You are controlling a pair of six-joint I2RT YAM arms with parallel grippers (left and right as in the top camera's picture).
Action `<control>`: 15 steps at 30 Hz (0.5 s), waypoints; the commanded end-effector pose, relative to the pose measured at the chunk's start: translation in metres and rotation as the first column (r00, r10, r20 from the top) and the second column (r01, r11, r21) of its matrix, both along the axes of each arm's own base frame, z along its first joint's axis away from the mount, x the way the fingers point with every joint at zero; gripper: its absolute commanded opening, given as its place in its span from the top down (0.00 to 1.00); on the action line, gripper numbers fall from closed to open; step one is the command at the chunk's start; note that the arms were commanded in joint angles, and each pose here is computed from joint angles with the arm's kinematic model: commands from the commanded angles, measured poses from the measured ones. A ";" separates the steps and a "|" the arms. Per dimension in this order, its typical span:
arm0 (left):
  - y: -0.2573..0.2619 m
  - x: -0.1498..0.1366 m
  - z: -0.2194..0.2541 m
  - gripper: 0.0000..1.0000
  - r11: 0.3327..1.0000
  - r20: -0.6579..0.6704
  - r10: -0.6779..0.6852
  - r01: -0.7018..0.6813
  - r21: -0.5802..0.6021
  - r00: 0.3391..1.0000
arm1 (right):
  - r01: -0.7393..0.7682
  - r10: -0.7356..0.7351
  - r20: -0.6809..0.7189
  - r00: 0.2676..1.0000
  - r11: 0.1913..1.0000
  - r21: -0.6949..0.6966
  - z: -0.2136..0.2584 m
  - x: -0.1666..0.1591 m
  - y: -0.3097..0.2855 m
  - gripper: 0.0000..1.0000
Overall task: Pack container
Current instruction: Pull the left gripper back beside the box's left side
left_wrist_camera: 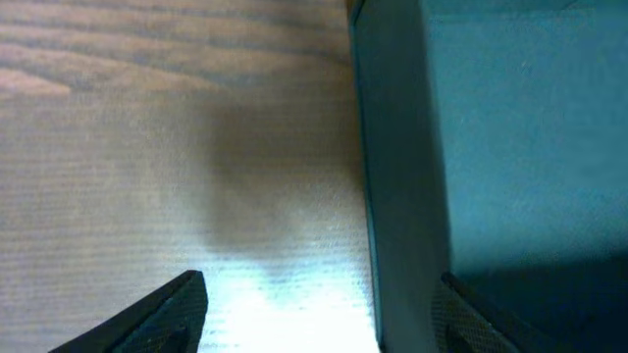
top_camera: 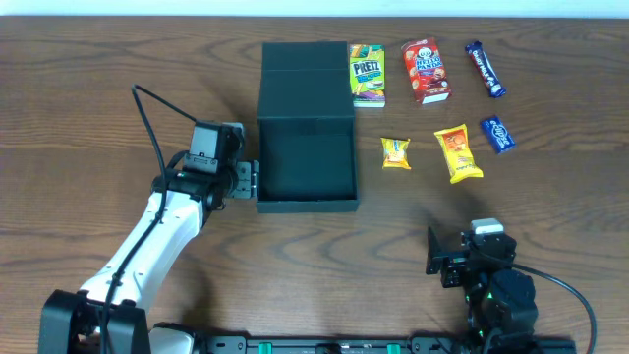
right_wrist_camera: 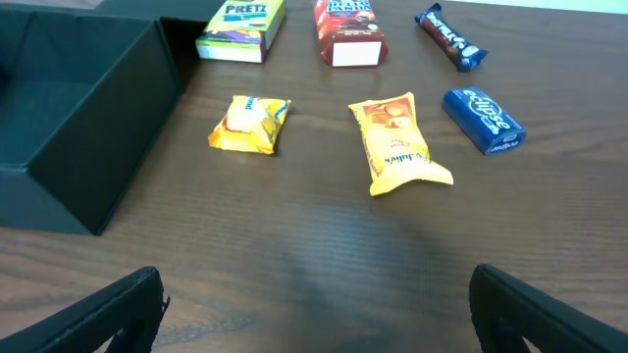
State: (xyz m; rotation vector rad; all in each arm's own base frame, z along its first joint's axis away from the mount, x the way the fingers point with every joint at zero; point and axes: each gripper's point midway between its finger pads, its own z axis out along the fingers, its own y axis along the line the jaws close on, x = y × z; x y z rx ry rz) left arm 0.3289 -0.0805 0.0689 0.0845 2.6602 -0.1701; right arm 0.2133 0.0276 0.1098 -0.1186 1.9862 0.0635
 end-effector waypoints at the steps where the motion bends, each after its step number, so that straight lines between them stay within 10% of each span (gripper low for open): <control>1: 0.011 0.011 0.020 0.23 0.998 0.050 0.028 -0.031 0.058 0.998 | 0.006 -0.006 0.000 1.000 1.000 0.013 0.000 0.000 0.000 0.01; 15: 0.011 0.020 0.153 0.02 0.999 0.334 0.046 -0.046 -0.010 0.941 | 0.006 -0.006 0.001 1.000 1.000 0.013 0.000 0.000 0.000 0.01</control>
